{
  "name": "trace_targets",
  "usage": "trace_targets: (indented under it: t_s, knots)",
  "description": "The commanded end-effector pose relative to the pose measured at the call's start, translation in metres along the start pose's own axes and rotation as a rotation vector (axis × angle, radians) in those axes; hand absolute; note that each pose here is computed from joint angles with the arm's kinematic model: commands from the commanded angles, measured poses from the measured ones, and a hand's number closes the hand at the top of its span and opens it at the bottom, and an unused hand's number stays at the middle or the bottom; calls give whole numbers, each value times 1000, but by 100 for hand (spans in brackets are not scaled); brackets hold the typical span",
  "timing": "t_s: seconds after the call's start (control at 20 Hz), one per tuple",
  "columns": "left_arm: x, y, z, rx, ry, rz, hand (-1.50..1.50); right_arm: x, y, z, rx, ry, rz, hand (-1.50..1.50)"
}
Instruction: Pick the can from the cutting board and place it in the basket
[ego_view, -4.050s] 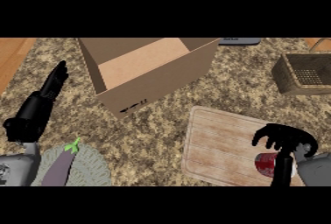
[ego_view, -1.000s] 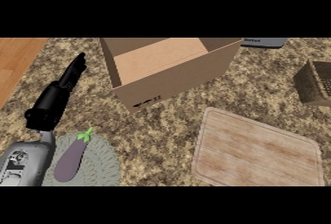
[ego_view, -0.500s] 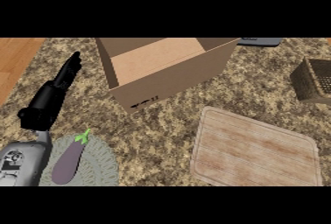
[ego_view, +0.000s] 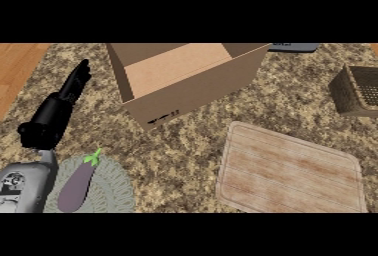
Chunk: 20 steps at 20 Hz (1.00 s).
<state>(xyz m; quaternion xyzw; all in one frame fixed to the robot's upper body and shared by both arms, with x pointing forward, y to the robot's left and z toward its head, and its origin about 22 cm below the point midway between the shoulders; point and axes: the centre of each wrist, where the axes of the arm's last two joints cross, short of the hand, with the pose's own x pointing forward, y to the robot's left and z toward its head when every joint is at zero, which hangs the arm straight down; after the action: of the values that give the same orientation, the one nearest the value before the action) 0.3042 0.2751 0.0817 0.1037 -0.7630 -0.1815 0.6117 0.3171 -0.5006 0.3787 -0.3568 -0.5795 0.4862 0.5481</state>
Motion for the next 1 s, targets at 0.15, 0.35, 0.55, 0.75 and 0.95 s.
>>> trace_targets:
  t_s: [0.15,0.35,0.55,0.75,0.95]
  knots:
    - [1,-8,2,-8,6,0,0,-12,9,-7,154,-132,-137,-150]
    - [7,-12,-4,9,-5,6,0,-18,4,-3,80,-166,-254,-150]
    - [-2,-8,2,-8,-12,-5,0,-20,3,-13,-35,-162,-511,-150]
    - [2,-9,-1,-20,1,1,0,-40,2,6,-203,-80,-696,-150]
    - [4,-4,2,-25,-14,3,0,-51,2,20,-302,36,-790,-150]
